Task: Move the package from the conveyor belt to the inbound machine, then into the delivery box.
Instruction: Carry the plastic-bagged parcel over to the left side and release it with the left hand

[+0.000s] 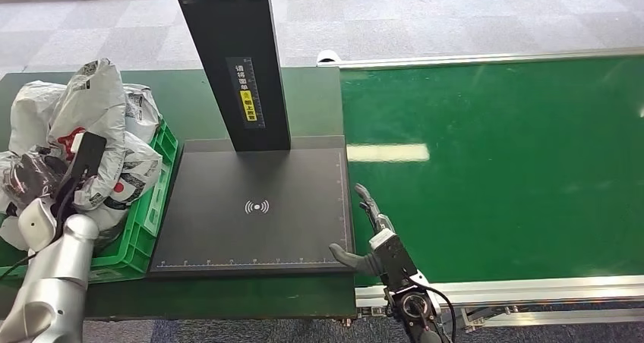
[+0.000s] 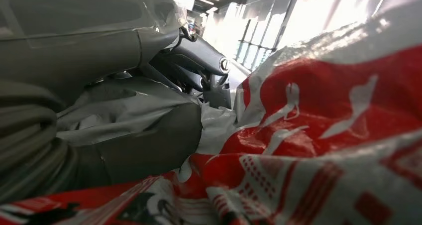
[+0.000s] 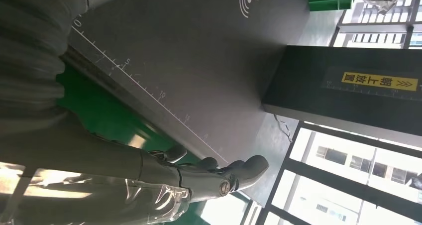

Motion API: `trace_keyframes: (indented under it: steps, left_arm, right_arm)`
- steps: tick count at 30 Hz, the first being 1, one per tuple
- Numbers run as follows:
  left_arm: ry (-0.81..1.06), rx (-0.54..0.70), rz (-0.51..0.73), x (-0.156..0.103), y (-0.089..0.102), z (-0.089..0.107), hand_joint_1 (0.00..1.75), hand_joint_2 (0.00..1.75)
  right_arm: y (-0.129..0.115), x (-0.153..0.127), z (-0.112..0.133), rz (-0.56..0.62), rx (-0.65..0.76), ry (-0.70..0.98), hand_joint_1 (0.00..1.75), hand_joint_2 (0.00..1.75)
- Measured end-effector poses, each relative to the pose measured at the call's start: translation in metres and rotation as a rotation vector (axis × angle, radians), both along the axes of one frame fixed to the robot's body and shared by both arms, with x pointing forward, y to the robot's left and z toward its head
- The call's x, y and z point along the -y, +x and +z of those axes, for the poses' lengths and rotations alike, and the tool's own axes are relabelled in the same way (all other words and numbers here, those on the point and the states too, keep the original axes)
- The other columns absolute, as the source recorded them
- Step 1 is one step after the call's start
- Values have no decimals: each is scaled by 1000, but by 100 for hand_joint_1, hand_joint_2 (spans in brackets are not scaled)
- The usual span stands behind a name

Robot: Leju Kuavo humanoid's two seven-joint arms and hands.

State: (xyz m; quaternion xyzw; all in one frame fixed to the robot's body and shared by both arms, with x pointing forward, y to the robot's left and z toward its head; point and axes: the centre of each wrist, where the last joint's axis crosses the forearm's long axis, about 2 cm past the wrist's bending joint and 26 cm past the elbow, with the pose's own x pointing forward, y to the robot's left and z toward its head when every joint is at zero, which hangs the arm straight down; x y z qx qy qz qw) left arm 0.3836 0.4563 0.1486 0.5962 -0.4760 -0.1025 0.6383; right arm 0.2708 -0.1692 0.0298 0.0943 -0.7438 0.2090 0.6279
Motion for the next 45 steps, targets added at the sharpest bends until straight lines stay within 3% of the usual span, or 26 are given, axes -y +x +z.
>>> trace_keyframes:
  steps: [3,7,12,14,16,18,22,27,37,45]
  left_arm:
    - [15,-60,42,-16,8,10,170,175]
    - [16,-93,71,-33,12,19,117,175]
    - [11,-107,77,-45,13,26,117,175]
    - [10,-109,79,-47,14,27,78,175]
    - [9,-109,78,-49,14,28,21,175]
    - [-3,-102,53,-49,14,28,1,175]
    - [-80,-28,-114,-39,19,27,0,175]
    - [-143,190,-249,-9,23,32,0,175]
    - [-47,714,-391,45,-7,49,0,175]
    - [-20,873,-435,66,-23,63,0,175]
  right_arm:
    - [-1,-3,0,9,-2,0,0,175]
    - [-1,-5,0,16,-6,-1,0,175]
    - [-1,-6,0,19,-11,-2,0,175]
    - [-1,-6,-1,19,-13,-2,0,175]
    - [-1,-6,-1,20,-15,-2,0,175]
    - [-1,-7,-1,19,-17,0,0,175]
    - [1,-7,0,17,-18,6,0,175]
    - [3,-7,1,13,-14,5,0,175]
    - [3,-7,0,12,-7,35,0,175]
    - [4,-7,-2,12,-11,44,0,175]
